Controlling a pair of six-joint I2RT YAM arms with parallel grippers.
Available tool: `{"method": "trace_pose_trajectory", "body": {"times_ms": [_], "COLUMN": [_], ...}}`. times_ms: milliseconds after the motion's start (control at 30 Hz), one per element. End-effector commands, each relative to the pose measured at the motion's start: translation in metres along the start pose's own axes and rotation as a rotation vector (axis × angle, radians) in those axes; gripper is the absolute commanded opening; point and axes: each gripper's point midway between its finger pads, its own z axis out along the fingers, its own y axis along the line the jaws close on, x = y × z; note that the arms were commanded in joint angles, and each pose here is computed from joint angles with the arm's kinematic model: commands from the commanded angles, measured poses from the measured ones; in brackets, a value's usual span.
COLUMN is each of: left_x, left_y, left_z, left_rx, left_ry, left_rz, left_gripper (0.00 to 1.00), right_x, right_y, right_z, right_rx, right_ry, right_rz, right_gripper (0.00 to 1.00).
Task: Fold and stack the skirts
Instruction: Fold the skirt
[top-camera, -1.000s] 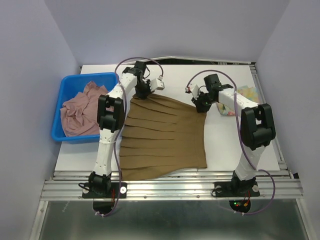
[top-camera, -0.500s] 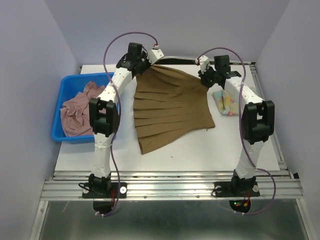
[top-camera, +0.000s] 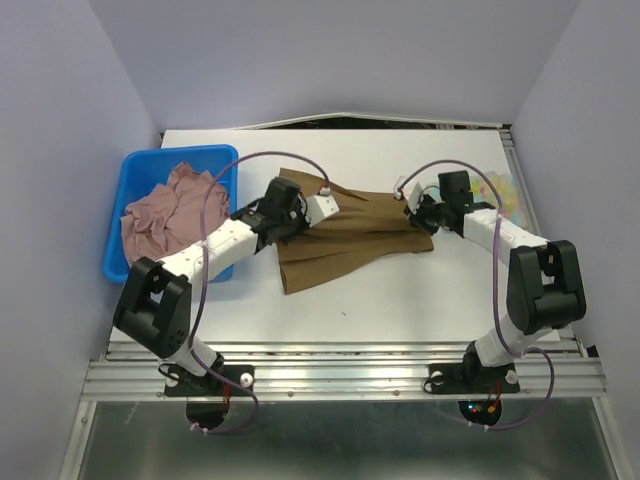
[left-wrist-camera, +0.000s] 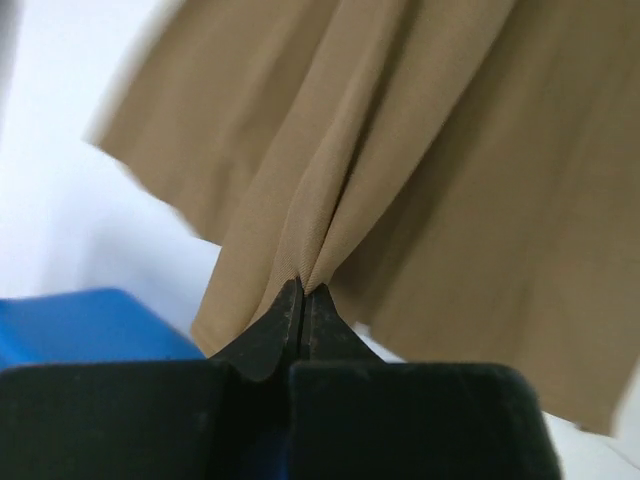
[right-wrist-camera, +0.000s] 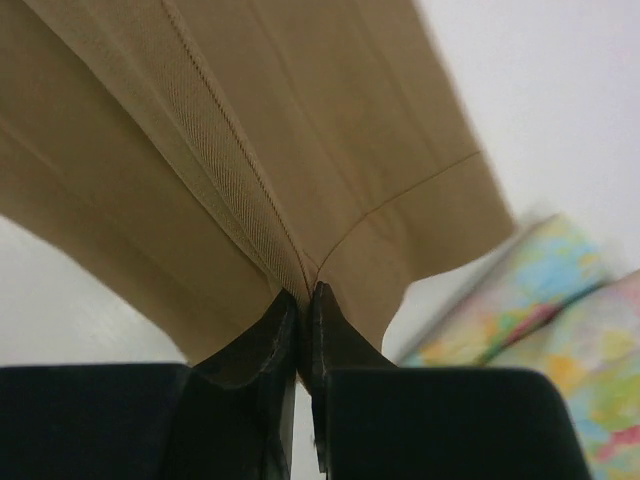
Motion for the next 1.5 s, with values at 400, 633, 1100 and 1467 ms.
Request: {"method": "trace_pose_trajectory", "body": {"times_ms": [400, 633, 1100, 1467], "left_x": [0.096, 0.031, 0.044, 0.1], "left_y": [-0.097, -0.087, -0.16, -0.178], "left_z": [0.029, -0.017, -0.022, 0.018], "left_rx": [0.107, 0.171, 0.406, 0.409], "left_ry": [0.251, 0.033, 0.087, 0.367], "left_rz": [-0.142, -0.176, -0.123, -0.081], "left_gripper": [0.02, 0.13, 0.0, 0.07], "right_x": [0.046, 0.002, 0.052, 0.097], "right_y": [0.027, 0.012, 0.032, 0.066], "right_z": [0.006, -0.03, -0.024, 0.004], "right_rx": [0.053, 0.093, 0.095, -0.08], "right_ry": [0.012, -0.078, 0.029, 0.176], "right_rz": [-0.068, -0.074, -0.307, -0.271], "right_gripper": [0.01, 0.05, 0.01, 0.01]}}
